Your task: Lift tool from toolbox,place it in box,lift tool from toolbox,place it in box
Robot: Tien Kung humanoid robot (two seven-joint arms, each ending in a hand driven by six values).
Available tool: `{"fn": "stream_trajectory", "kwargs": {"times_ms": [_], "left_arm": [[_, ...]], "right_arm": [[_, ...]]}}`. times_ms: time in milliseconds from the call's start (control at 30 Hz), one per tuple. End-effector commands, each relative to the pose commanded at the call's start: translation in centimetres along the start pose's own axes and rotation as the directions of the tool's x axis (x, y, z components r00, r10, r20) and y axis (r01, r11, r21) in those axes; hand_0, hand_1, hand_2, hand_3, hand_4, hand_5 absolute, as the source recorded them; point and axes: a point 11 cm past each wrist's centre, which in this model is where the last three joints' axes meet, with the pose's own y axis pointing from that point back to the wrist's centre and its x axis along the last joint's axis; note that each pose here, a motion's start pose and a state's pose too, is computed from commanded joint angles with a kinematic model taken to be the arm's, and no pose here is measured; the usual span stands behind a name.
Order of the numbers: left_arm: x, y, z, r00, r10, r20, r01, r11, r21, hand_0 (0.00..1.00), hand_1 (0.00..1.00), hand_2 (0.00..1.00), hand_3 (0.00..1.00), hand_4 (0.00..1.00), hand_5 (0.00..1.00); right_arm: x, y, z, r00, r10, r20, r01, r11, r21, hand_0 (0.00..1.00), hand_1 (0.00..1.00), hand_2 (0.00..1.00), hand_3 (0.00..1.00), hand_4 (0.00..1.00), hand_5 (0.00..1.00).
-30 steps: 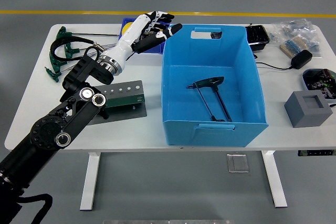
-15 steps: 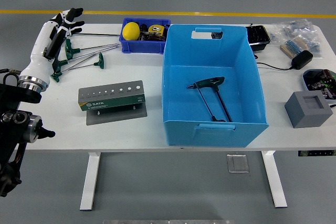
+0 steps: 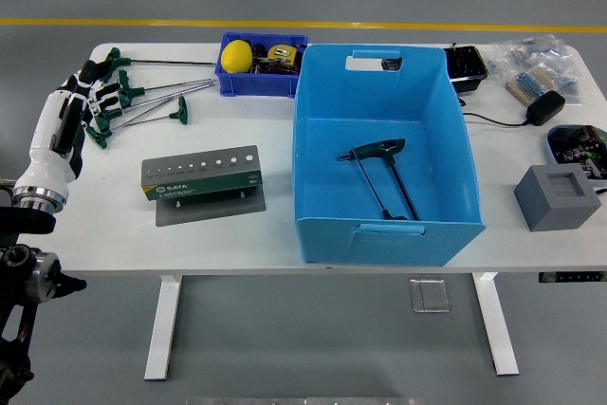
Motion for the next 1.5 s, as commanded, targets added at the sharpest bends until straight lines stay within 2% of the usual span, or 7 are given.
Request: {"fn": "stream_trajectory", "kwargs": {"times_ms": [200,500,800,1100,1500], "left_arm": [[0.8,0.1,-0.6,0.999,0.031,-0.014,-0.031,0.999,0.008,0.766,0.805,0.908,0.813,0.955,0.998],[0.9,-0.1,-1.0,0.997,0.05,-0.053,-0.05,0.999,0.015,0.763,0.799,0.903,0.81,0.959,0.998],[1.0,0.2,-1.7,0.983,0.075,-0.17,-0.069,0.997,0.039,0.766,0.811,0.909,0.817,0.961,0.998],[1.0,0.3,-2.3,0.982,0.076,-0.174,-0.067,0.996,0.058,0.77,0.803,0.902,0.819,0.964,0.998],[1.7,0.4,-2.4,0.972,0.104,-0.209,-0.096,0.994,0.048,0.769,0.807,0.898,0.818,0.968,0.998]], "right_arm": [[0.2,0.0,0.0,1.0,0.003,-0.004,-0.003,1.0,0.003,0.609,0.582,0.673,0.623,0.834,0.905],[0.3,0.0,0.0,1.0,0.008,-0.01,-0.008,1.0,0.004,0.607,0.582,0.676,0.621,0.829,0.91],[0.4,0.0,0.0,1.0,0.009,-0.008,-0.009,1.0,0.007,0.602,0.577,0.68,0.619,0.822,0.911],[0.4,0.0,0.1,1.0,0.008,0.003,-0.008,1.0,0.006,0.603,0.576,0.678,0.619,0.818,0.909],[0.4,0.0,0.0,1.0,0.006,-0.001,-0.006,1.0,0.004,0.603,0.577,0.677,0.618,0.816,0.908]]}}
